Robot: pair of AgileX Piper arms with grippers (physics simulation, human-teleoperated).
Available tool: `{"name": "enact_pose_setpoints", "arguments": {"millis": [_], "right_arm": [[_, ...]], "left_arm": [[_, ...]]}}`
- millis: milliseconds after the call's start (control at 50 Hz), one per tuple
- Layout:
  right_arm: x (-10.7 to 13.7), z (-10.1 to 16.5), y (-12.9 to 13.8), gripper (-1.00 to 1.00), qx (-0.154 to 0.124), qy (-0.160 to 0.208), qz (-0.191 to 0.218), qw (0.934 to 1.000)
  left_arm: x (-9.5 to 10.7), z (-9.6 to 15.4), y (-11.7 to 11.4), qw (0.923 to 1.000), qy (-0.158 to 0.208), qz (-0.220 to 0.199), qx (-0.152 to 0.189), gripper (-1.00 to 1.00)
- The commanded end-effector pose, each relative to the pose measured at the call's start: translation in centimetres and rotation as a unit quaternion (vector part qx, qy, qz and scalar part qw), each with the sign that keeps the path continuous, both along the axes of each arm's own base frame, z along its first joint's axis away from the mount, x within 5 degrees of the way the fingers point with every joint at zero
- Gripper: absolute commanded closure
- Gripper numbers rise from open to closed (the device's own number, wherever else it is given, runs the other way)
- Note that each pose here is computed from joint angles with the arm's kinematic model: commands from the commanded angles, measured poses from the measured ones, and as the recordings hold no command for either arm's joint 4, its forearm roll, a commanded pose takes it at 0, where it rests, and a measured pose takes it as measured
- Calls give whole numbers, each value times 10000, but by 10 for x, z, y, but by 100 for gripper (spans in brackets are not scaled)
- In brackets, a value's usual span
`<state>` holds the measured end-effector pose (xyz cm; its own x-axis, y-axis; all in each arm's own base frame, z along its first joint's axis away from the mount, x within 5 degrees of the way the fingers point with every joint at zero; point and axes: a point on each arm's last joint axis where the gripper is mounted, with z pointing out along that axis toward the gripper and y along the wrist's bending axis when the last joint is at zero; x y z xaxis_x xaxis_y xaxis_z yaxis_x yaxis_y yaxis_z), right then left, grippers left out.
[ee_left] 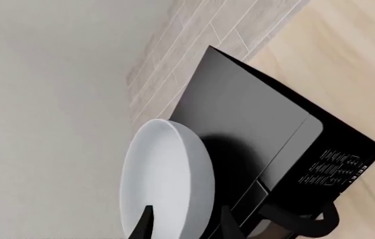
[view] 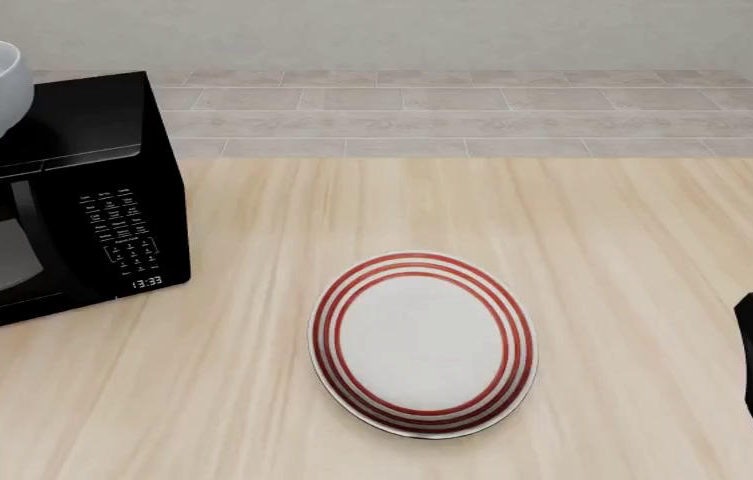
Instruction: Pick up the white bowl and put it on the plate.
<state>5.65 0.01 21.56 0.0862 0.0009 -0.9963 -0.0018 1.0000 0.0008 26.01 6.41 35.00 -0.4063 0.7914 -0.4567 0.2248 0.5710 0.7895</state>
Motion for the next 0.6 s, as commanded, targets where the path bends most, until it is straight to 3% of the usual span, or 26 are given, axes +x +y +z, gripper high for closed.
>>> {"name": "enact_pose_setpoints", "arguments": {"millis": [20,600], "right_arm": [[0,0,0,-100,-4,3,-7,10000],[0,0,0,-100,-3,2,-8,10000]], "left_arm": [[9,-9,6,10000,70,44,25,-100],[27,-37,24,9993,290,216,63,-100]]}}
